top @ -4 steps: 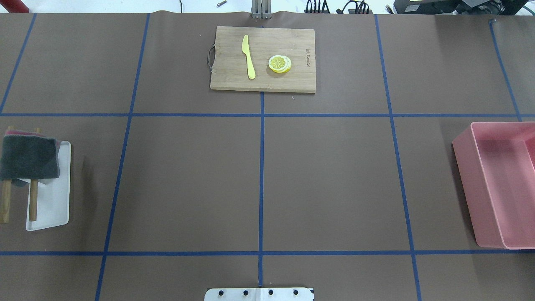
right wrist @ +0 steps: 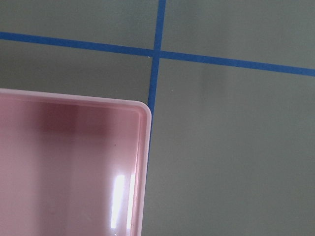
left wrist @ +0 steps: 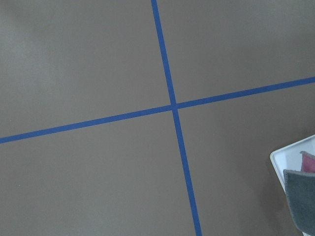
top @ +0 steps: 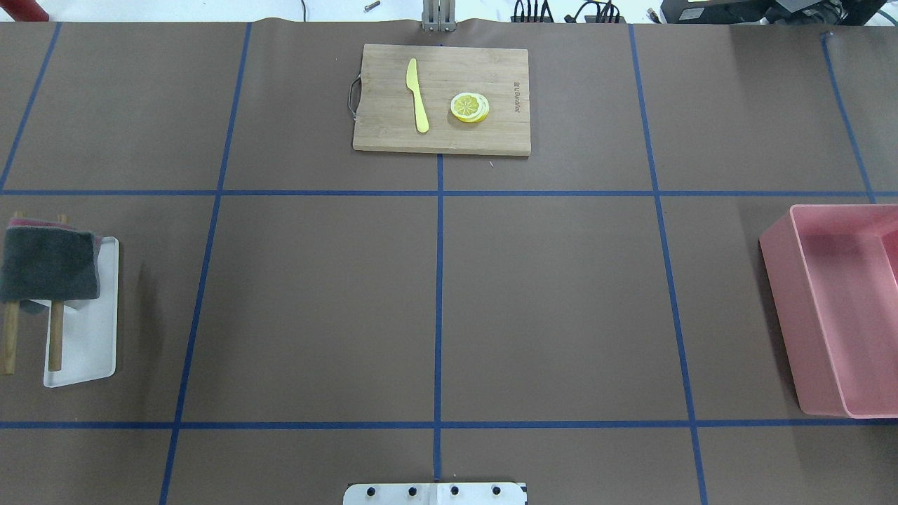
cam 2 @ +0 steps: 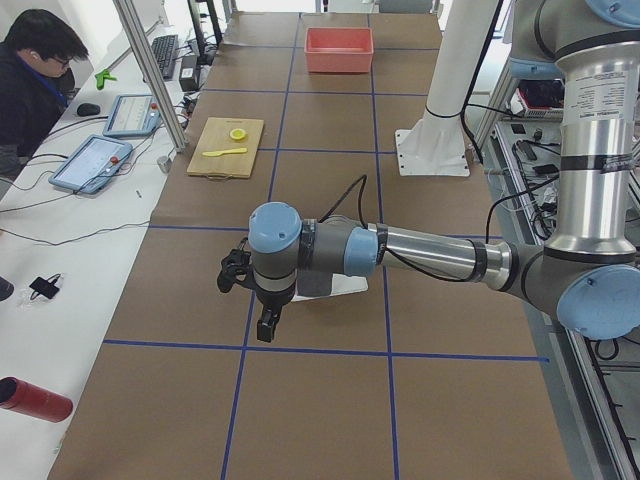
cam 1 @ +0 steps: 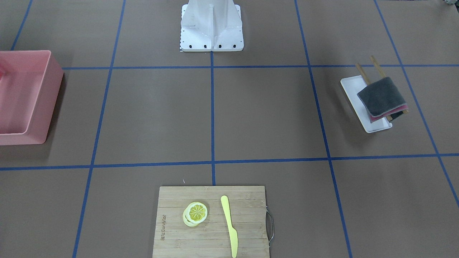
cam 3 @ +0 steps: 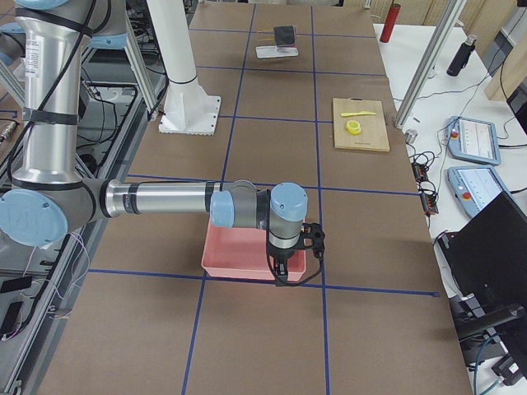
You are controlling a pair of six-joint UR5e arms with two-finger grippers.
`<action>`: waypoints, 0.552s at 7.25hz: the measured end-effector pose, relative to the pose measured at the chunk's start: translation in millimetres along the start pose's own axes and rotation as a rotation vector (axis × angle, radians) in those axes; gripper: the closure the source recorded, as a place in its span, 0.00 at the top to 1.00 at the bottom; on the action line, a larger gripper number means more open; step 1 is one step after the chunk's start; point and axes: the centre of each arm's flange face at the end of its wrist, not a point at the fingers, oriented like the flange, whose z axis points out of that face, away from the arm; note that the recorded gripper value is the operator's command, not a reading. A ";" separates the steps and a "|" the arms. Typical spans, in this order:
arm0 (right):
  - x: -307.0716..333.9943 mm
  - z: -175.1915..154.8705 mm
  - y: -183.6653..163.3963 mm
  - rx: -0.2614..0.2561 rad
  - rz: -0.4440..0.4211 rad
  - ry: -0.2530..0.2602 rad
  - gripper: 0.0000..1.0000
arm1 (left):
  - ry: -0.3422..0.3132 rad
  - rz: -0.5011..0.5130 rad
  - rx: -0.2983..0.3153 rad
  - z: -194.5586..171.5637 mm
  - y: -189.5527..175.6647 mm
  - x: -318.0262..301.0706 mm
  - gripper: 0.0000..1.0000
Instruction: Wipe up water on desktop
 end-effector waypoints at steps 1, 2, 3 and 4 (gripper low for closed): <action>-1.7 -1.9 -1.8 0.004 -0.005 0.000 1.00 | -0.005 0.008 0.007 -3.8 -0.9 3.2 0.98; -6.9 -8.4 -7.2 0.019 -0.021 0.000 1.00 | -0.008 0.020 0.020 -8.7 -3.4 7.1 0.98; -15.0 -17.7 -13.3 0.038 -0.056 -0.001 1.00 | -0.012 0.038 0.041 -14.5 -6.5 11.6 0.98; -20.5 -23.9 -18.1 0.052 -0.109 0.002 1.00 | -0.015 0.057 0.064 -18.1 -9.3 14.2 0.98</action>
